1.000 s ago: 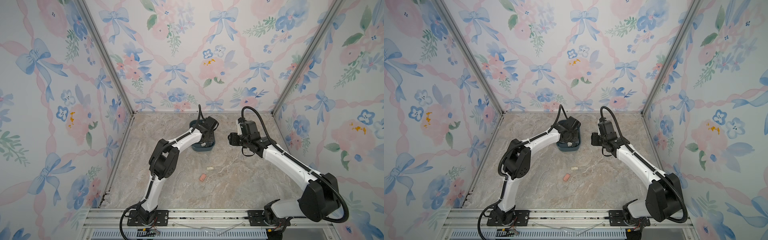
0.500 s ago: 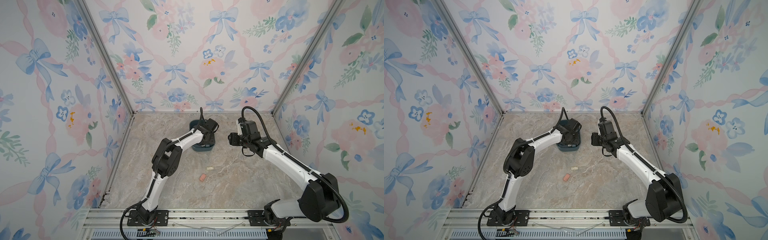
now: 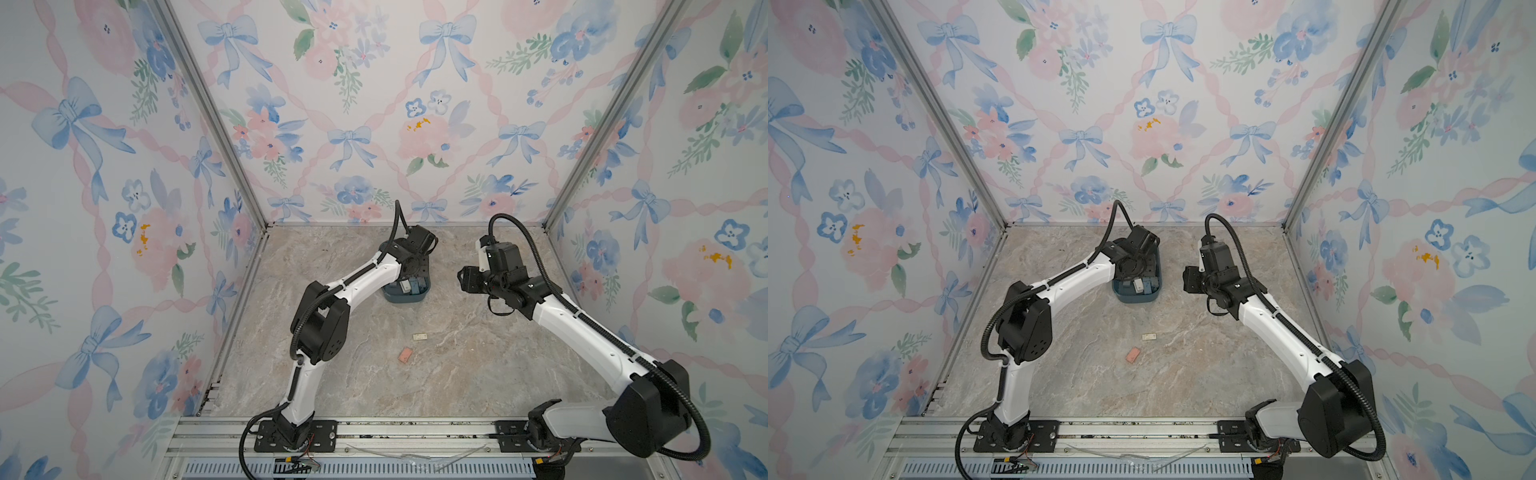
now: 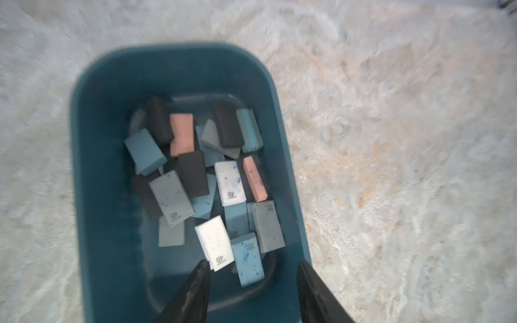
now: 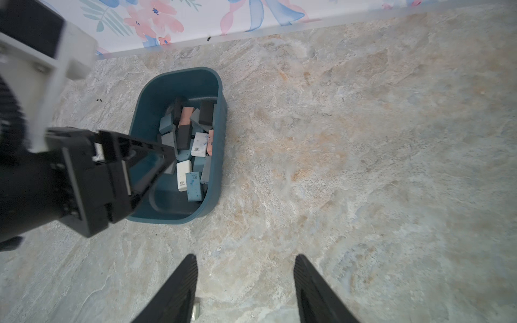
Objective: Put the eraser in the storage box
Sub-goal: Place the eraser in the storage box.
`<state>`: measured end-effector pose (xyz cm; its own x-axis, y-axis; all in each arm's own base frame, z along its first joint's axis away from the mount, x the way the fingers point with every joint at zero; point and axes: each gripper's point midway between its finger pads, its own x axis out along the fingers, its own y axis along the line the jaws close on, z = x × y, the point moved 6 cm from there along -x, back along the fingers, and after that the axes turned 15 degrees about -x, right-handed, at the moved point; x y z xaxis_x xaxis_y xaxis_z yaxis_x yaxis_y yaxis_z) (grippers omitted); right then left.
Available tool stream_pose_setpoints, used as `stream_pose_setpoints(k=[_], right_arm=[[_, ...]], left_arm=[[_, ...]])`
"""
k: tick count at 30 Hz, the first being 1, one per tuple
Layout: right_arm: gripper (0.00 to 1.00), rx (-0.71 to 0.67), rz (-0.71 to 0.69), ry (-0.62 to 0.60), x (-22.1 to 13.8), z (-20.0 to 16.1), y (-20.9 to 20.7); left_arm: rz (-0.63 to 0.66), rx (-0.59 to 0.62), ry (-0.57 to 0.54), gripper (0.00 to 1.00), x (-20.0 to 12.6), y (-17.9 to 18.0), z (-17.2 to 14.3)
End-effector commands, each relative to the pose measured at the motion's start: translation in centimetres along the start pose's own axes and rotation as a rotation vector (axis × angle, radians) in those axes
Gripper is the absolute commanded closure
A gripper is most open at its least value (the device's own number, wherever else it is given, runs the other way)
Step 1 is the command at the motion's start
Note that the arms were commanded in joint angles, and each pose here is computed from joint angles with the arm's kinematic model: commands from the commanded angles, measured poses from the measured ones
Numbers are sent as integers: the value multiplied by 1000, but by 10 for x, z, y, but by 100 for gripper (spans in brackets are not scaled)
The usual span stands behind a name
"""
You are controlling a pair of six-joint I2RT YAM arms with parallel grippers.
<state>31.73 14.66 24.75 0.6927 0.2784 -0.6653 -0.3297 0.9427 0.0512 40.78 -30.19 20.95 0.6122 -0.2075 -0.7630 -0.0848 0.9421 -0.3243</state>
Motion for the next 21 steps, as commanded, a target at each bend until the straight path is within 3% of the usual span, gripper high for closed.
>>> stream_pose_setpoints(k=[1, 6, 12, 21], right_arm=[[41, -21, 28, 48, -7, -14, 16], [39, -76, 85, 112, -6, -30, 46], [34, -131, 135, 209, -1, -60, 84], [24, -220, 116, 394, 20, -114, 119]], left_arm=[[-5, 9, -150, 48, -59, 1, 23], [0, -26, -242, 50, -104, 27, 22], [-82, -79, -327, 52, -150, 62, 6], [-99, -147, -385, 50, -181, 115, -26]])
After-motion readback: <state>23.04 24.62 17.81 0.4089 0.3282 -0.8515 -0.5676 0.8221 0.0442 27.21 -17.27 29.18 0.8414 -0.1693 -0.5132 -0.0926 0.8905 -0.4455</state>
